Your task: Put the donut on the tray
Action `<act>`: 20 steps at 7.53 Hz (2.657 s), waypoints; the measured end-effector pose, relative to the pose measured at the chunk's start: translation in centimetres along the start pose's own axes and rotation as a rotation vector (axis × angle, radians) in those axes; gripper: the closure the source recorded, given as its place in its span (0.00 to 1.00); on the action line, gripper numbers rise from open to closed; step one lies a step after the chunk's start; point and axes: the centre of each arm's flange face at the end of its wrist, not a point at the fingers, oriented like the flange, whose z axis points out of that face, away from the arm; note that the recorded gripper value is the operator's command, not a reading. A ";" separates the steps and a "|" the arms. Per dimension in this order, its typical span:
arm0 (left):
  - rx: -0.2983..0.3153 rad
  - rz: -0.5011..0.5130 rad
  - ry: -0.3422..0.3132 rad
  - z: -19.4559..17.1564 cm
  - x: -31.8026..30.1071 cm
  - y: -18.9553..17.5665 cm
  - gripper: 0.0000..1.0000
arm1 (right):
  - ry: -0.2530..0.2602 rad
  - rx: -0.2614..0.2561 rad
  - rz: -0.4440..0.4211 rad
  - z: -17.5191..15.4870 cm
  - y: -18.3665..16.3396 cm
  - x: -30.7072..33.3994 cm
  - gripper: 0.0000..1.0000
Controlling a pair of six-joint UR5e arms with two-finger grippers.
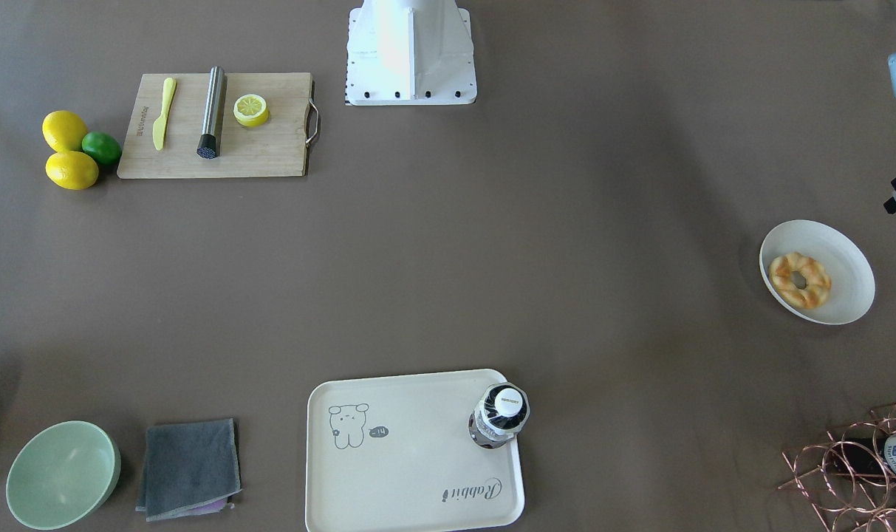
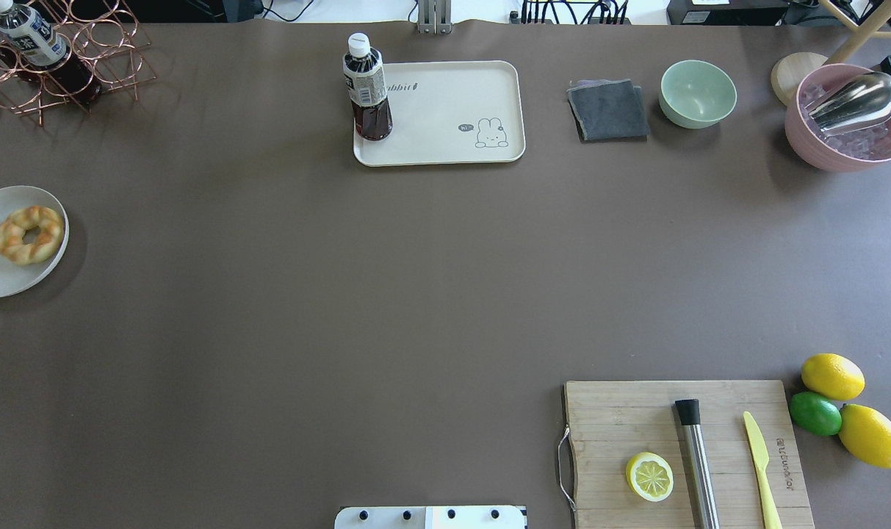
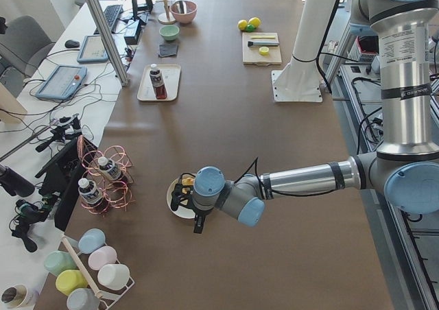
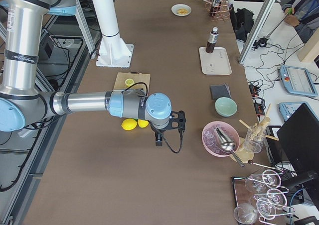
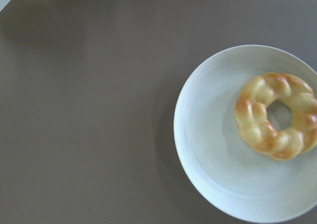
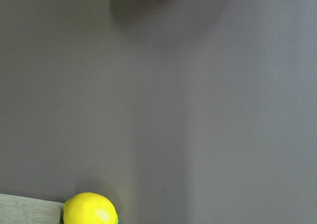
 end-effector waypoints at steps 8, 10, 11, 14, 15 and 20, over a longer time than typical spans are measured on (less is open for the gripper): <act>-0.012 0.022 -0.010 8.7 2.4 -1.4 0.38 | -0.018 -0.005 0.052 0.6 0.5 0.6 0.00; -0.015 0.012 -0.011 8.9 2.4 -1.2 0.65 | -0.018 -0.001 0.083 0.5 0.4 0.3 0.00; -0.015 0.005 -0.012 8.9 2.4 -1.2 0.74 | -0.018 0.000 0.087 0.4 0.3 0.3 0.00; -0.005 -0.039 -0.026 8.9 2.4 -1.4 1.00 | -0.034 0.004 0.086 0.3 0.2 -0.1 0.00; 0.001 -0.067 -0.019 8.8 3.1 -2.0 1.00 | -0.041 0.005 0.085 0.3 0.2 -0.1 0.00; -0.059 -0.201 0.204 4.1 13.1 -6.5 1.00 | -0.046 0.006 0.082 0.2 0.1 -0.3 0.00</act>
